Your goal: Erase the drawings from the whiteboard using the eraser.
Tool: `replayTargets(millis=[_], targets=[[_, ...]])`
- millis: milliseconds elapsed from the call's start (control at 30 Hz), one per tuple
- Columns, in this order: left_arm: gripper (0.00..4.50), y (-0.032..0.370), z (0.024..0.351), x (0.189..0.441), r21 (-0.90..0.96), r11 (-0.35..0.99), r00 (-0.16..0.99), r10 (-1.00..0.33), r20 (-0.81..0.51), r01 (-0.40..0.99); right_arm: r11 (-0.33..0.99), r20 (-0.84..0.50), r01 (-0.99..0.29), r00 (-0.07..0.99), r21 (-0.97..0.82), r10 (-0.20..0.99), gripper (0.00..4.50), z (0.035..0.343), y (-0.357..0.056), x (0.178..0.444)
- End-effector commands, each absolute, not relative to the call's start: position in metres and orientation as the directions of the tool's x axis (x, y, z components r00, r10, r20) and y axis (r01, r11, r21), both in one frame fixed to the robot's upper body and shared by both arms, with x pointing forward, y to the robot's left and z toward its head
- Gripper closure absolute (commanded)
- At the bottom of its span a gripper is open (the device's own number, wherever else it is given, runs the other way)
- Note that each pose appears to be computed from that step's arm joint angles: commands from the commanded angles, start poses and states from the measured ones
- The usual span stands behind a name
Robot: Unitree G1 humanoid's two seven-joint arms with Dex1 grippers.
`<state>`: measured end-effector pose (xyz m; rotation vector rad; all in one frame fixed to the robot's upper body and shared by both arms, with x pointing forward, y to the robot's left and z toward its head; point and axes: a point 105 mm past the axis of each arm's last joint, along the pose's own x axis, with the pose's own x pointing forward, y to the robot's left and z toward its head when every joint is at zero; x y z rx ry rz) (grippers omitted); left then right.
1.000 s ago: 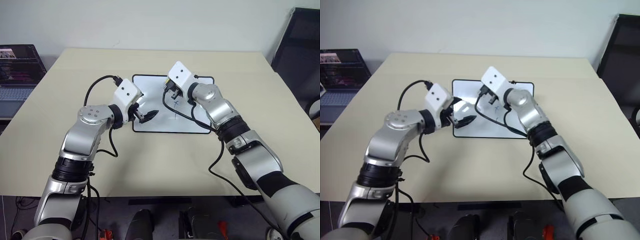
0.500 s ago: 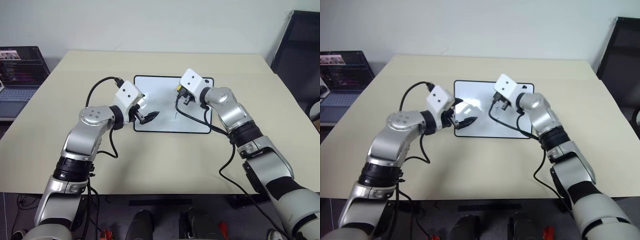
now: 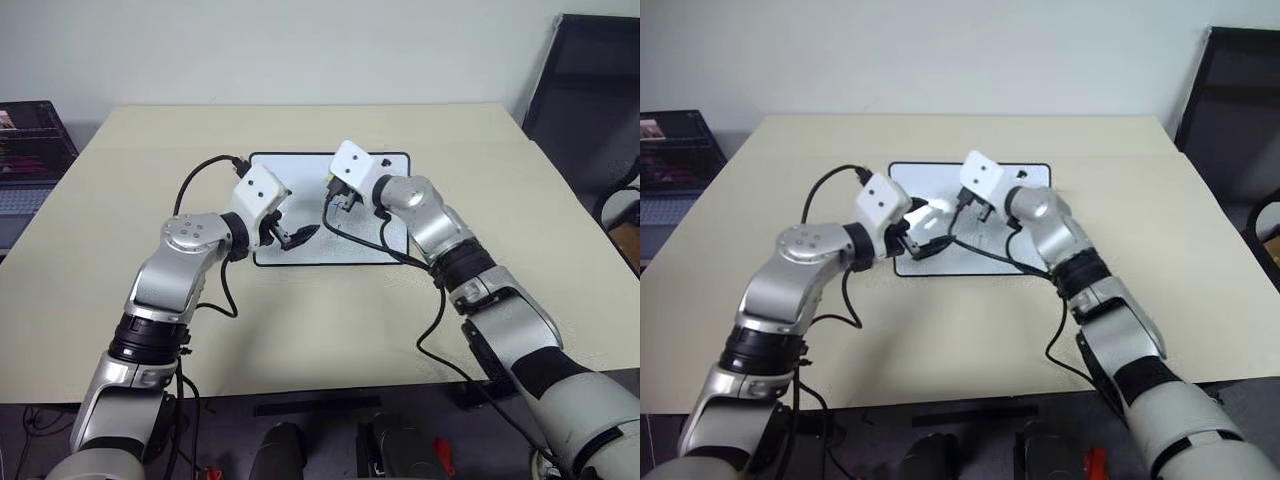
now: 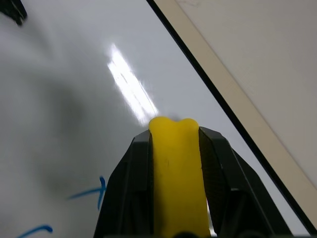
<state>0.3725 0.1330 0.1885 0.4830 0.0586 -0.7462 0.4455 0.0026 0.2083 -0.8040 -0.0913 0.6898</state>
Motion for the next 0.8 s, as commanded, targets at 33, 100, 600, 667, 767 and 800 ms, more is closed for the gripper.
replayTargets(millis=[33, 100, 600, 667, 767, 800], targets=[[0.0, 0.136, 0.196, 0.371, 0.431, 0.626, 0.744, -0.641, -0.189, 0.65, 0.475, -0.148, -0.516, 0.773, -0.712, 0.617, 3.54, 0.221, 0.012, 0.446], [0.0, 0.137, 0.194, 0.371, 0.431, 0.628, 0.745, -0.639, -0.19, 0.648, 0.468, -0.162, -0.523, 0.771, -0.712, 0.616, 3.54, 0.217, 0.01, 0.446], [0.0, 0.156, 0.187, 0.377, 0.424, 0.649, 0.766, -0.609, -0.208, 0.632, 0.553, -0.177, -0.513, 0.817, -0.657, 0.549, 3.54, 0.203, -0.048, 0.444], [0.0, 0.156, 0.188, 0.378, 0.425, 0.65, 0.766, -0.608, -0.207, 0.63, 0.597, -0.117, -0.524, 0.803, -0.607, 0.585, 3.54, 0.216, -0.044, 0.437], [0.0, 0.156, 0.193, 0.379, 0.41, 0.673, 0.777, -0.604, -0.174, 0.615, 0.69, 0.016, -0.604, 0.748, -0.399, 0.664, 3.54, 0.239, -0.036, 0.418], [0.0, 0.157, 0.195, 0.38, 0.397, 0.689, 0.784, -0.601, -0.156, 0.607, 0.701, 0.052, -0.619, 0.735, -0.355, 0.676, 3.54, 0.244, -0.037, 0.412]])
